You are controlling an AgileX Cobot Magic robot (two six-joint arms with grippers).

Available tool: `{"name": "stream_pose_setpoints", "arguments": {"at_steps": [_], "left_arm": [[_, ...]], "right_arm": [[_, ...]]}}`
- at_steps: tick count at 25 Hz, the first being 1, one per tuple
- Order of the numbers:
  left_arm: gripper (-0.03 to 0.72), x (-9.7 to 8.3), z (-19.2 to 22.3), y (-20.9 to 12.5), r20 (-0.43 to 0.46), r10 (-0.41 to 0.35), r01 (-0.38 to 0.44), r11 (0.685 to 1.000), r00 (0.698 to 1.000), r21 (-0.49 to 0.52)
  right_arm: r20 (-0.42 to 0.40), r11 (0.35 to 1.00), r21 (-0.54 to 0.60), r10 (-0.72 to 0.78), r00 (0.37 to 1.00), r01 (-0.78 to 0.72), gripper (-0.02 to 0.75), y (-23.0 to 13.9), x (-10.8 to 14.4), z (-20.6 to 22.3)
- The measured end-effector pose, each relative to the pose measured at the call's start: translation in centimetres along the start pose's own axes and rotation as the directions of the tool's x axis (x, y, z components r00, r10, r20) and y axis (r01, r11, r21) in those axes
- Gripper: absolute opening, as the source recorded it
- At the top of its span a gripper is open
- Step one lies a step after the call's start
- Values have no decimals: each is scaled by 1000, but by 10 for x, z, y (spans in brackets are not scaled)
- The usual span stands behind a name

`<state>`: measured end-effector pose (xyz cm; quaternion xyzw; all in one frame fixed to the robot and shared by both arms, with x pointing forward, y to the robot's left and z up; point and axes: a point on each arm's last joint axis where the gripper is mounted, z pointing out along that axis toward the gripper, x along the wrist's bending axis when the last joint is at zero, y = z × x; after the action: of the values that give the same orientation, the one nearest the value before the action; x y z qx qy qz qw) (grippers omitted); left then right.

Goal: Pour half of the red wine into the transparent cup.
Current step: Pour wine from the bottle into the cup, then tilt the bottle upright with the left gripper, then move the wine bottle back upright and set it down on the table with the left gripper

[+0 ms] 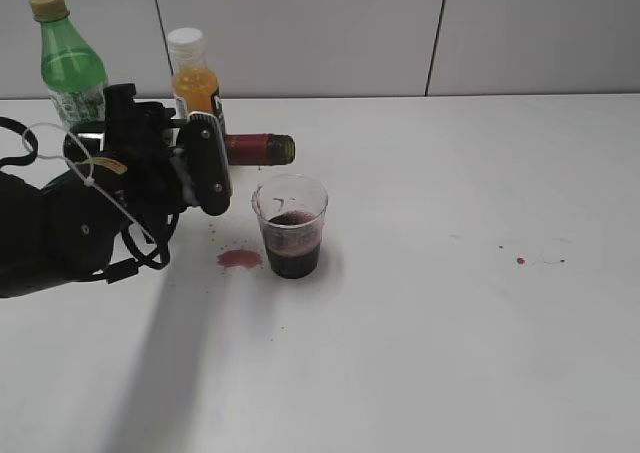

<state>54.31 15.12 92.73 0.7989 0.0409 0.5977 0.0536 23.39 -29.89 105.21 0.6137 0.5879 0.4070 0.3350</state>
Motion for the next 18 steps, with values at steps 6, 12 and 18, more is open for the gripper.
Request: {"name": "stream_pose_setpoints", "arguments": {"at_steps": [6,12,18], "left_arm": [[534,8,0,7,50,-527,529,846,849,-70],[534,35,7,11,165,-818,833,533,552,-147],[534,60,20,18,324,-882,938,301,342,-170]], "right_arm": [[0,1000,0,-1,1000,1,590,0,0,0],[0,1000,0,-1,1000,1,590,0,0,0],[0,1000,0,-3,1000,3,589,0,0,0]]}}
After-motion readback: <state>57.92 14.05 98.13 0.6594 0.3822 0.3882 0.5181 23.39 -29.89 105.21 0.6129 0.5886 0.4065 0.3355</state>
